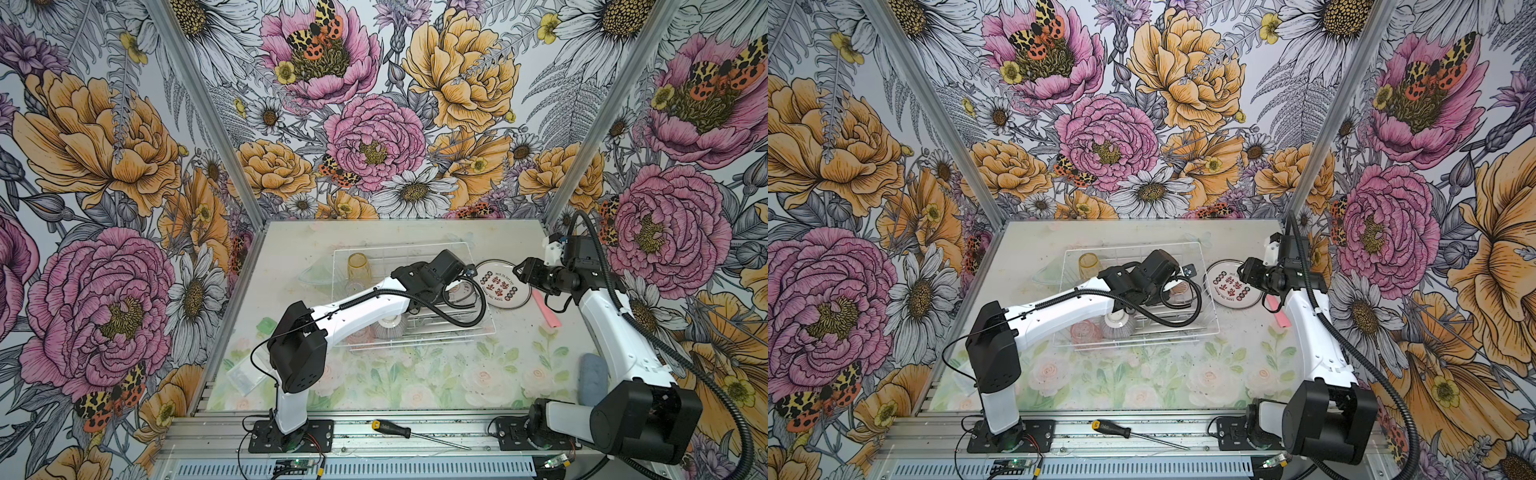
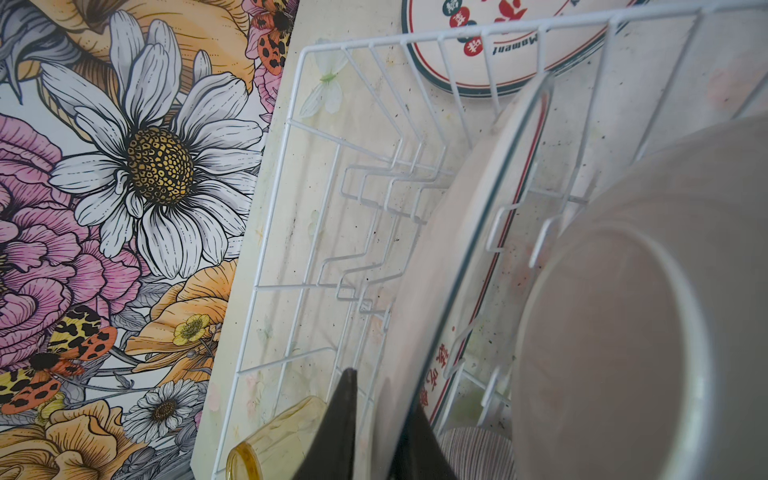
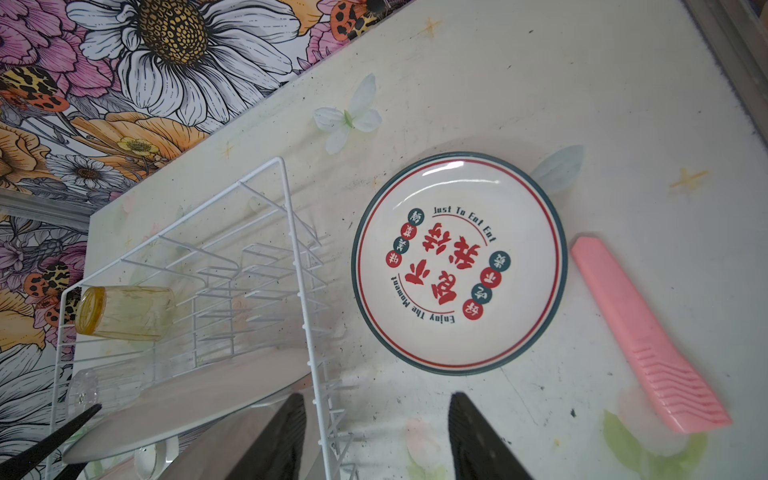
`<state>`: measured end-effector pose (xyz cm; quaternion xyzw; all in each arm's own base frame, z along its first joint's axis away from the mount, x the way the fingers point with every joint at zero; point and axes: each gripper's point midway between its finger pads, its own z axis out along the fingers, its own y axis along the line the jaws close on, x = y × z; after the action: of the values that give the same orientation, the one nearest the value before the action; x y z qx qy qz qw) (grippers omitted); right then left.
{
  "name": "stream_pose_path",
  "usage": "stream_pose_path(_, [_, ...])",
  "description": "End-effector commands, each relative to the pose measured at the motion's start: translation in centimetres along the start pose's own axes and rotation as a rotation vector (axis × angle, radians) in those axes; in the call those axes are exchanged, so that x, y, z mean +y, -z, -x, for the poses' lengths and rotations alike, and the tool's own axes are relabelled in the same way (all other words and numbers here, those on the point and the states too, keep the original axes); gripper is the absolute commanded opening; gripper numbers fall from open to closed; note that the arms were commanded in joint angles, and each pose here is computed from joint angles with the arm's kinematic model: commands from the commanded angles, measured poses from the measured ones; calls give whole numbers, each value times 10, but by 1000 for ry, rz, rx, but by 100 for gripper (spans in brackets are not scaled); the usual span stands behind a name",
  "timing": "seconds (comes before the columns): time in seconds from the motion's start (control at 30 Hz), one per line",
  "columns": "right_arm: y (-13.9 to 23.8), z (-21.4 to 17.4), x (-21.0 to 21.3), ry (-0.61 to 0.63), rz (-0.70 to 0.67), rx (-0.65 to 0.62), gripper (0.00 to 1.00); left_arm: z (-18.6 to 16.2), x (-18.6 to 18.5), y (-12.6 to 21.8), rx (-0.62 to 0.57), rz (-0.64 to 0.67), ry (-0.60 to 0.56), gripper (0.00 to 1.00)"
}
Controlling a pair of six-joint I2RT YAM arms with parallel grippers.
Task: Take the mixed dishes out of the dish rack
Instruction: 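Close the left gripper on the rim of the sunburst-printed plate in the rack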
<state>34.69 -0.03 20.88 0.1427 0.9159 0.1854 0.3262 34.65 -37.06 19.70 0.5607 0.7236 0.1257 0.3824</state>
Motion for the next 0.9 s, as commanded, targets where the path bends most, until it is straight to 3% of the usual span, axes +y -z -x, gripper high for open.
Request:
stream_pose_path(0.0, [-2,-2,1,22,0,4,57,5,6,-3,-14,39,7,10])
stream_pose_path(0.1, [-2,-2,0,23,-3,6,57,5,3,-4,-13,33,0,4])
stream_pose_path(0.47, [-3,-3,0,23,-4,7,57,5,4,-5,-13,43,-2,0])
stream_pose_path(0.67, [-2,-3,1,24,2,6,57,13,12,11,-69,49,24,0])
stream_pose_path(0.7, [-2,-3,1,21,4,5,57,18,24,28,-105,65,45,0])
stream_pose_path(0.87, [-2,-2,2,20,7,3,57,24,38,50,-151,85,85,0])
